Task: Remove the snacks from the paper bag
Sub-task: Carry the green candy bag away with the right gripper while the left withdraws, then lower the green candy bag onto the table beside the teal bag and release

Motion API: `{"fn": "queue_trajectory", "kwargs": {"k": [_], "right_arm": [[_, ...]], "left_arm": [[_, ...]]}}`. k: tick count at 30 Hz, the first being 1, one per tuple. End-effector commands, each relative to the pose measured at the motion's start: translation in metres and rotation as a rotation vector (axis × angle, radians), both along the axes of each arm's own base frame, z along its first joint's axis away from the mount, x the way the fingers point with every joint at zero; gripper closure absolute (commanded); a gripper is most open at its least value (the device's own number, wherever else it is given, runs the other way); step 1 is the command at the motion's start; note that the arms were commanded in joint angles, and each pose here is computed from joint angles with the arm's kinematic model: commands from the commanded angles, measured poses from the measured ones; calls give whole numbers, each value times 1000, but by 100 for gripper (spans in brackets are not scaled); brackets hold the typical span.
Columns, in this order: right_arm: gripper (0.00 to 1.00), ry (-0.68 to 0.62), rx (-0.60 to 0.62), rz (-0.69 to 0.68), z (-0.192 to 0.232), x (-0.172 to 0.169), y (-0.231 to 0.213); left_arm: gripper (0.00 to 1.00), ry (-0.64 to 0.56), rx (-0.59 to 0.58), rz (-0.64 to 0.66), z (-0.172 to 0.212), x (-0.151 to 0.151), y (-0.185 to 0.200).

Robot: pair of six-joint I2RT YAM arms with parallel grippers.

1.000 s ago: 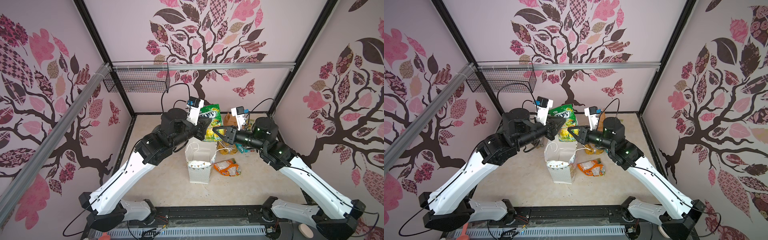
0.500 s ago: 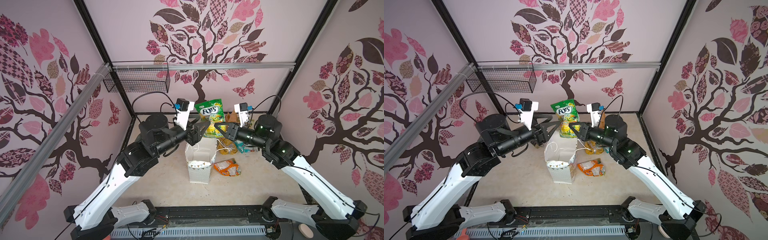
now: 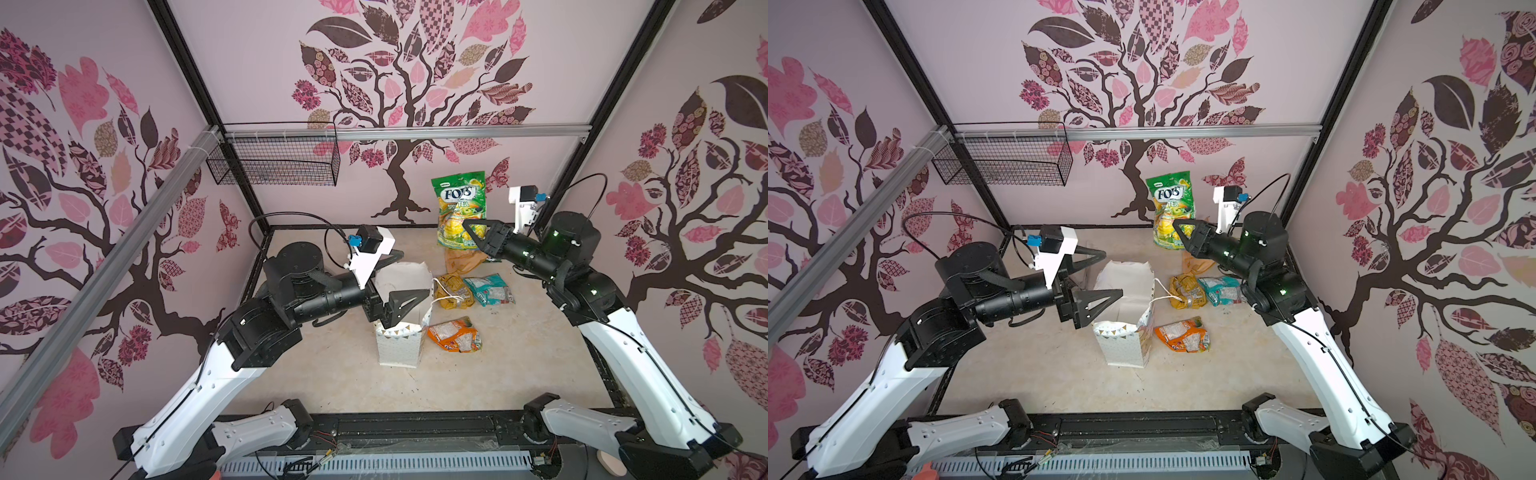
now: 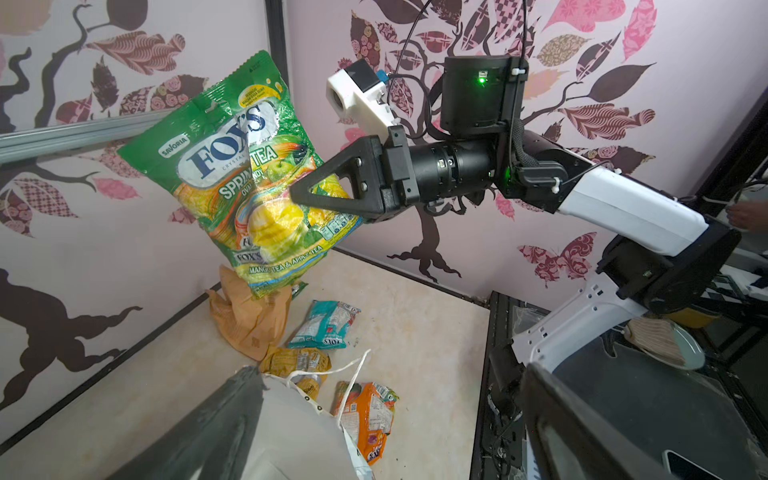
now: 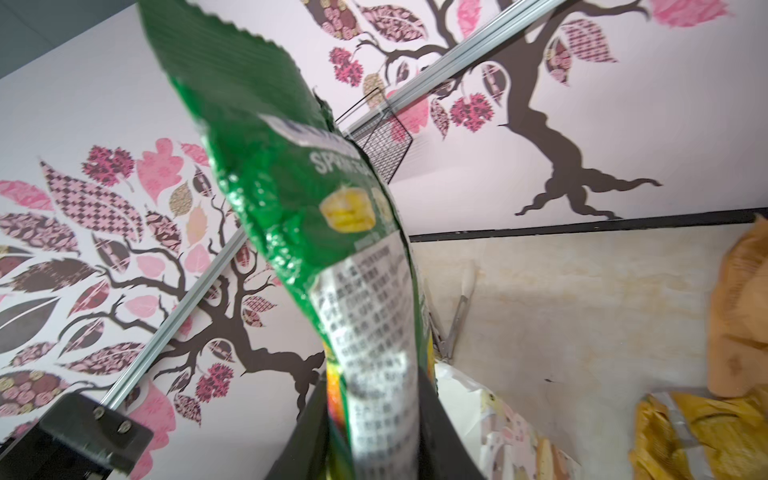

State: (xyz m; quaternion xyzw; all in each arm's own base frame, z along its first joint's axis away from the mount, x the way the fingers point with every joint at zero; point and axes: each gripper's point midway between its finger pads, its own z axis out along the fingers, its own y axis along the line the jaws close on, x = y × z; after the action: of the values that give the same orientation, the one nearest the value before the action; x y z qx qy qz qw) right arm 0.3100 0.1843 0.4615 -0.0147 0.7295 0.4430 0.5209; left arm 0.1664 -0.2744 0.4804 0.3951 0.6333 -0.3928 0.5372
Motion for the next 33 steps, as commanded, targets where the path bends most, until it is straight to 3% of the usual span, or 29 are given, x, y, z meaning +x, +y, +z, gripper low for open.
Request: {"fn": "queue_trajectory", "kwargs": {"k": [1,11,19,27,33], "right_arm": [[94,-37,-5,-27,8,-10,-17],[97,63,-100,-358,-63,3,-78],[98,170,-115,-518,-131,-5,-113],[100,315,-10,-660,-205,-18,-145],[98,482,219,-660,-268,-22,-160]], "left_arm": [[1,36,77,-42,-28,-5,-4],[1,46,153,-36,-48,-4,-3],[1,52,184,-41,-58,-2,-5],[1,51,198,-40,-61,0,-8],[1,59,202,-47,-64,1,-12]]}}
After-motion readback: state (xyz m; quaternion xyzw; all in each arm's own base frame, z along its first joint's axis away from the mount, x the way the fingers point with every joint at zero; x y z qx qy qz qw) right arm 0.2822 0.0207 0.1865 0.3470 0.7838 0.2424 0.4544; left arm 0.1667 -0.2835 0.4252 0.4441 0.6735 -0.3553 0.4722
